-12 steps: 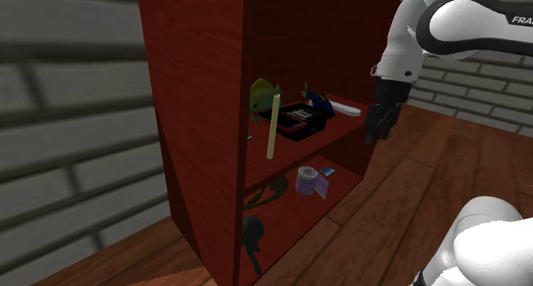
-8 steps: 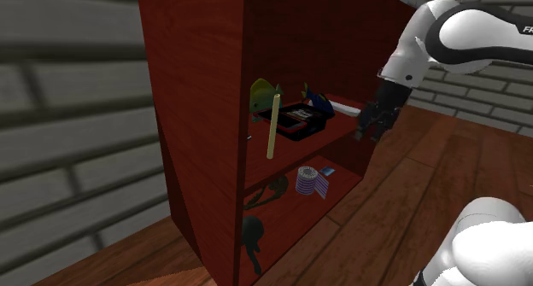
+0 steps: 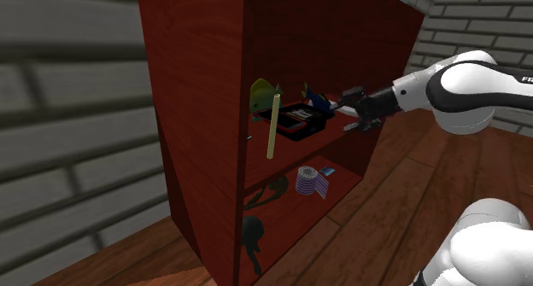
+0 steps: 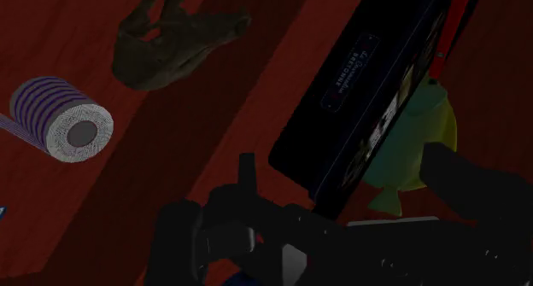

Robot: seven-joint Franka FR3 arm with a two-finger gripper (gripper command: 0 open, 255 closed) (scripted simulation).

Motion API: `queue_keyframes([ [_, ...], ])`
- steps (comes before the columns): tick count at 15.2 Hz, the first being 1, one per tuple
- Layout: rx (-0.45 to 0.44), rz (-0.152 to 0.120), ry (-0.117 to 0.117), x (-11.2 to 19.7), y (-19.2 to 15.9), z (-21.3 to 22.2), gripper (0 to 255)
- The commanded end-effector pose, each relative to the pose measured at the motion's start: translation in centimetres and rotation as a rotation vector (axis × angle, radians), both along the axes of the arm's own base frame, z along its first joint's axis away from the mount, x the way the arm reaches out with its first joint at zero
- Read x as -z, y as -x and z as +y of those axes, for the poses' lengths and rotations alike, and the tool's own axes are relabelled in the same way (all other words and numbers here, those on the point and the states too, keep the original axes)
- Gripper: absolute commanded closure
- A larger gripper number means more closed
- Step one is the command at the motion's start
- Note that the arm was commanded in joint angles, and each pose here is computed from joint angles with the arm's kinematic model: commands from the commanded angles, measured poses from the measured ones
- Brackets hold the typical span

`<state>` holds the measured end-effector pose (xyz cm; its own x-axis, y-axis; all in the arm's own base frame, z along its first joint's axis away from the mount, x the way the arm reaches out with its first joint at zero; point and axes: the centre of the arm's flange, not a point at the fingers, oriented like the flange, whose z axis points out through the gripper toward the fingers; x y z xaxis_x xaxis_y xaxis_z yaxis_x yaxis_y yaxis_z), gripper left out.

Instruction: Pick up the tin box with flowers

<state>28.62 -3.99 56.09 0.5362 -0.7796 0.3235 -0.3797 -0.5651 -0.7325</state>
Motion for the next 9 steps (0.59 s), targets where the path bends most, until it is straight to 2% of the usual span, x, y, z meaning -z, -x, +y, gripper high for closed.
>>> queue_keyframes([
  [1, 0.183, -0.173, -0.105, 0.8, 0.2, -0.5, 0],
  [2, 0.261, -0.249, -0.154, 1.4, 0.1, -0.6, 0],
  [3, 0.298, -0.285, -0.178, 1.6, 0.1, -0.7, 0],
  [9, 0.298, -0.285, -0.178, 4.8, 0.1, -0.7, 0],
])
